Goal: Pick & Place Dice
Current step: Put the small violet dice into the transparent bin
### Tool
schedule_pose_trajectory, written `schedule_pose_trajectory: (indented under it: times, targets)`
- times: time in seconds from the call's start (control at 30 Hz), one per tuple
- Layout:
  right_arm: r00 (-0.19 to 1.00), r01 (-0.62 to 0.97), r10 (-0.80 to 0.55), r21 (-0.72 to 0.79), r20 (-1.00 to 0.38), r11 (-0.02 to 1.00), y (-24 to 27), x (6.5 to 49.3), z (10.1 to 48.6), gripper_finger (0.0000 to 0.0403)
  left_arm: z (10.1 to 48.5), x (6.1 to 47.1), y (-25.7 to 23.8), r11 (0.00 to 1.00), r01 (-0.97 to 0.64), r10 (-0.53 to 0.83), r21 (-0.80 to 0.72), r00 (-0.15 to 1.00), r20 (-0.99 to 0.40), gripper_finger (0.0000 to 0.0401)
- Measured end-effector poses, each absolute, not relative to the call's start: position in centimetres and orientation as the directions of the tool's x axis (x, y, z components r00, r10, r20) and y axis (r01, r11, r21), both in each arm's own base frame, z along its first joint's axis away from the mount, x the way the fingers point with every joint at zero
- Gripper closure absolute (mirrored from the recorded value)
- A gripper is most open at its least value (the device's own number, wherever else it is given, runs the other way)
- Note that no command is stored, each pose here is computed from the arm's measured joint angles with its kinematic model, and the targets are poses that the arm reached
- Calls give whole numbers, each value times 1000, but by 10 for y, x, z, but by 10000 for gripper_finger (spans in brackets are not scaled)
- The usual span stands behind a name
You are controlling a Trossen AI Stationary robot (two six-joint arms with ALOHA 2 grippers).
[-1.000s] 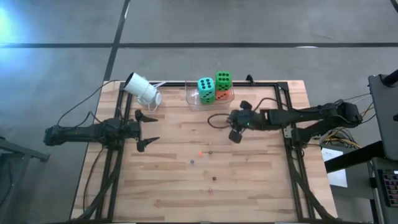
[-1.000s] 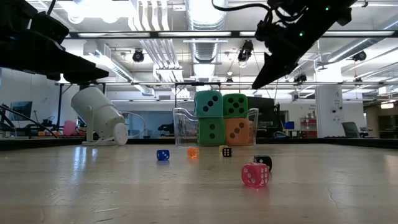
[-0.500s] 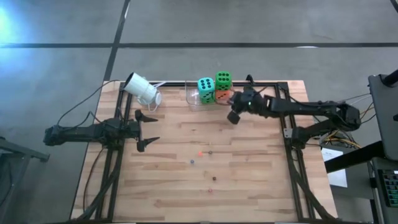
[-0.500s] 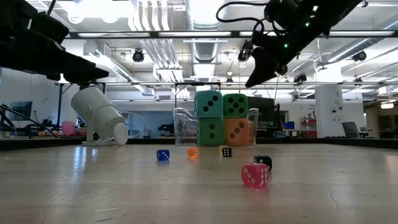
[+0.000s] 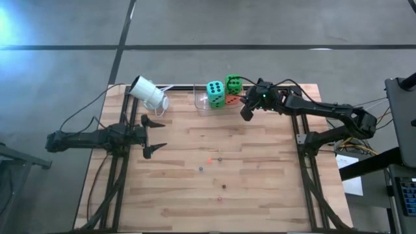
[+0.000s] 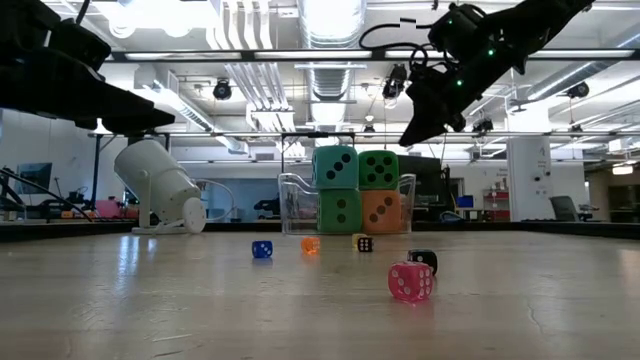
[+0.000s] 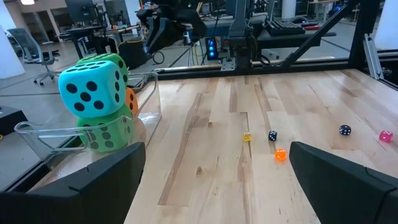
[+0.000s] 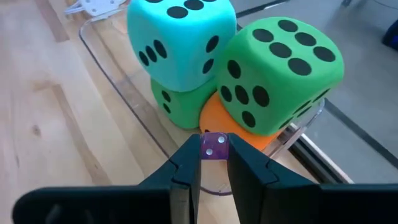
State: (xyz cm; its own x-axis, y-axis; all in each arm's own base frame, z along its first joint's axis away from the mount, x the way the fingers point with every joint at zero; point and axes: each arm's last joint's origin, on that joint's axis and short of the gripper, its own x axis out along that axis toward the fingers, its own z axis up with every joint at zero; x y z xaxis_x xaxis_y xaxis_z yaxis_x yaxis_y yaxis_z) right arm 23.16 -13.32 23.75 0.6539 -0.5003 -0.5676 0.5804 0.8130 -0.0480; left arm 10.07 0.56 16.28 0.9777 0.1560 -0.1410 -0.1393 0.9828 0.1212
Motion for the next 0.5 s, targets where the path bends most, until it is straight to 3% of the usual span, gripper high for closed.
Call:
schedule_pose_trajectory:
  times: [0.5]
  targets:
    - [629, 581, -490, -54, -604, 812, -155, 264, 206, 345, 163, 101, 6, 983, -139, 156, 121, 978, -141, 1]
